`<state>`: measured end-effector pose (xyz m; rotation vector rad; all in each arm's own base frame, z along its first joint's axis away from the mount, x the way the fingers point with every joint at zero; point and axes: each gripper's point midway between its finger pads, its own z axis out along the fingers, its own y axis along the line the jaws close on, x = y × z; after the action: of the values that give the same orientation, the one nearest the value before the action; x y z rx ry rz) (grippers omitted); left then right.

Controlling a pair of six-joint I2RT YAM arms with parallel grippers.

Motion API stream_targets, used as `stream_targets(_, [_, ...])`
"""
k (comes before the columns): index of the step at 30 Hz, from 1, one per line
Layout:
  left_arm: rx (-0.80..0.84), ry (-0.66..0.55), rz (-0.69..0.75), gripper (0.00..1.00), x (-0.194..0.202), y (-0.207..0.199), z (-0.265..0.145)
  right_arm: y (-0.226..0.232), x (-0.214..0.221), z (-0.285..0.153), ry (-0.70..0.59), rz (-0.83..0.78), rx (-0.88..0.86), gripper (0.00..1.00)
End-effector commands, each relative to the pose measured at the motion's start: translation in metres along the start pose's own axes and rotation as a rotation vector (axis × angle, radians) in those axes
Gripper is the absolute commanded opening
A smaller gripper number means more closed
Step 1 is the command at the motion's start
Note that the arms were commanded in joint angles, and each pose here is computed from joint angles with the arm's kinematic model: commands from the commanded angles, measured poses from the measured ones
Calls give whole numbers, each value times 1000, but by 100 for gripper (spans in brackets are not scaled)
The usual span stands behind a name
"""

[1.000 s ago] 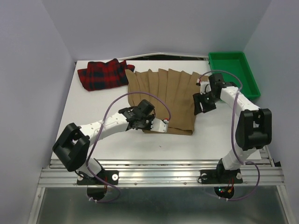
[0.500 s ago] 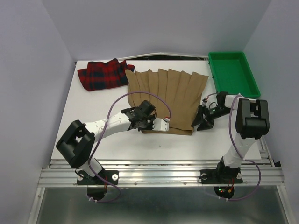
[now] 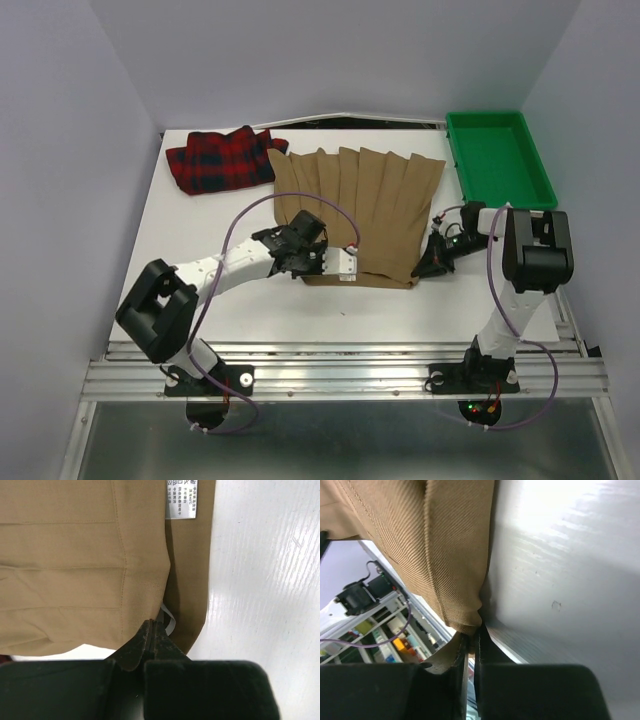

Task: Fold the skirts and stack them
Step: Flatten the skirt out

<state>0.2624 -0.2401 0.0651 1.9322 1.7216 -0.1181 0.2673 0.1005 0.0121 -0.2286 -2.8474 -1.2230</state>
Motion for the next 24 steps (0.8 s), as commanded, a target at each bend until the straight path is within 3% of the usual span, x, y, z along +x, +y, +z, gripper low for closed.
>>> stream_targets(1, [-63, -86, -20, 0, -9, 8, -39, -22, -19, -8, -96, -116, 163, 1])
stream_targets(4, [-75, -85, -11, 0, 3, -4, -53, -22, -20, -19, -133, -137, 217, 1])
stream_targets(10, [63, 50, 15, 0, 63, -66, -25, -28, -7, -24, -97, -184, 254, 1])
stream_targets(14, [162, 94, 18, 0, 75, -84, -8, -16, -4, -30, -56, -199, 221, 42])
stream_targets(17, [215, 108, 35, 0, 76, -88, -4, -1, -32, -57, -129, -297, 283, 55])
stream_targets(23, [253, 152, 87, 0, 88, -95, -7, 63, -114, -123, -373, -495, 324, 57])
stream_targets(24, [244, 144, 110, 5, 87, -94, -10, 67, -125, -122, -383, -504, 306, 57])
